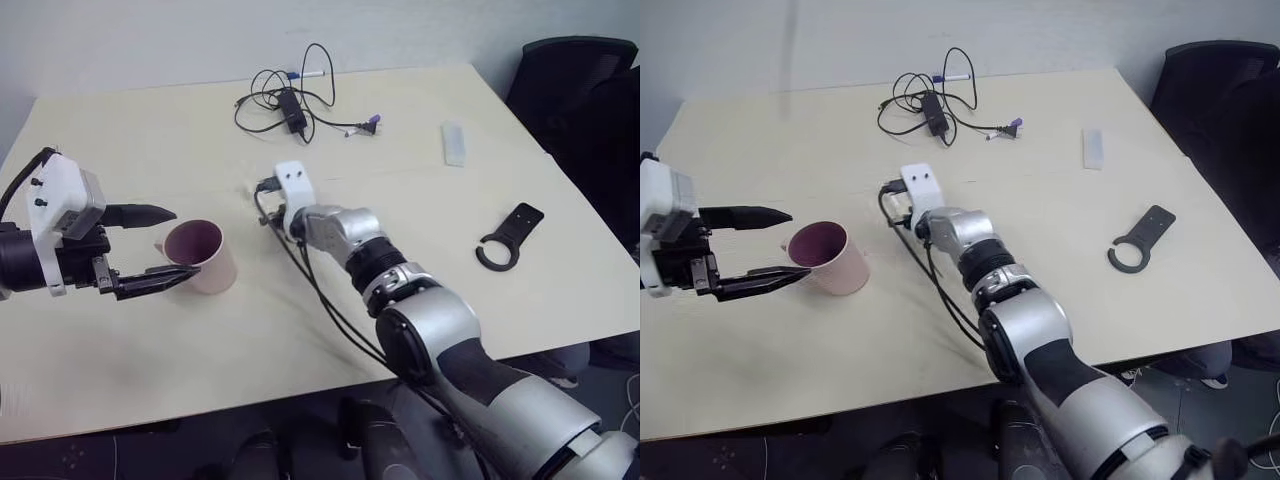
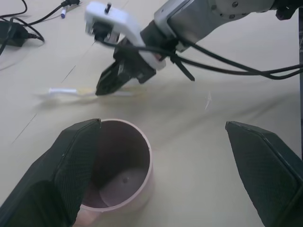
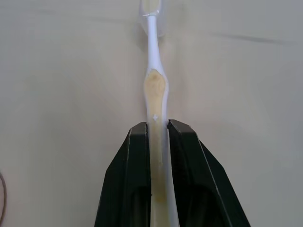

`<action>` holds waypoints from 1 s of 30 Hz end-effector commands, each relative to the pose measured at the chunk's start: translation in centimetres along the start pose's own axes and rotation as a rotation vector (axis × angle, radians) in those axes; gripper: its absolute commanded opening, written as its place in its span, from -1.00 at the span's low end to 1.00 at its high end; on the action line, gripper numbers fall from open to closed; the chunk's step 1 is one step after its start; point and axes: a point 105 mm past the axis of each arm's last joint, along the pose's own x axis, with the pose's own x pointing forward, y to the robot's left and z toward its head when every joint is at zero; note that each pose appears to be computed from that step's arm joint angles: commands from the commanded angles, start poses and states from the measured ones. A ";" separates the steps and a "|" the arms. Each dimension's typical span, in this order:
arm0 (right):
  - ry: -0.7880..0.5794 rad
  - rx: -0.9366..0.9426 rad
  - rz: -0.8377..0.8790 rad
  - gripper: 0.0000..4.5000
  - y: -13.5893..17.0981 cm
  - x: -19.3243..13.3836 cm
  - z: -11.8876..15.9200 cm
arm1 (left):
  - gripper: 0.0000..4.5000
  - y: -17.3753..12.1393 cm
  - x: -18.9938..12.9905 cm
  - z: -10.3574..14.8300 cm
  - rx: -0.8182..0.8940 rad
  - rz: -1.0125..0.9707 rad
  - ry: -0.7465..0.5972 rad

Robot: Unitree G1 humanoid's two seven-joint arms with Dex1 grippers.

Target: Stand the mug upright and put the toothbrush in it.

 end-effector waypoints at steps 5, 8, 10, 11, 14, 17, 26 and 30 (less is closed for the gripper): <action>-0.363 0.069 0.268 -0.89 4.7 -2.8 7.9 | 1.00 2.4 -2.9 0.0 -0.085 0.238 -0.114; -0.404 0.099 0.335 -0.89 6.7 -3.4 8.8 | 1.00 2.4 -3.8 -0.7 -0.108 0.294 -0.106; -0.455 0.146 0.425 -0.89 8.6 -4.3 9.9 | 1.00 2.1 -4.2 -0.9 -0.116 0.317 -0.101; -0.478 0.164 0.482 -0.89 9.7 -4.8 10.4 | 1.00 2.1 -4.5 -1.0 -0.125 0.332 -0.101; -0.522 0.181 0.577 -0.89 12.5 -5.5 11.3 | 1.00 1.7 -5.7 -1.6 -0.151 0.369 -0.081; -0.514 0.164 0.632 -0.89 15.1 -5.2 10.4 | 1.00 0.9 -6.3 -1.8 -0.155 0.378 -0.058; -0.433 0.061 0.707 -0.89 19.3 -3.9 5.8 | 1.00 -0.2 -6.3 -1.2 -0.140 0.374 -0.033; -0.411 0.038 0.741 -0.89 20.5 -3.9 4.7 | 1.00 -0.4 -6.1 -1.1 -0.138 0.370 -0.026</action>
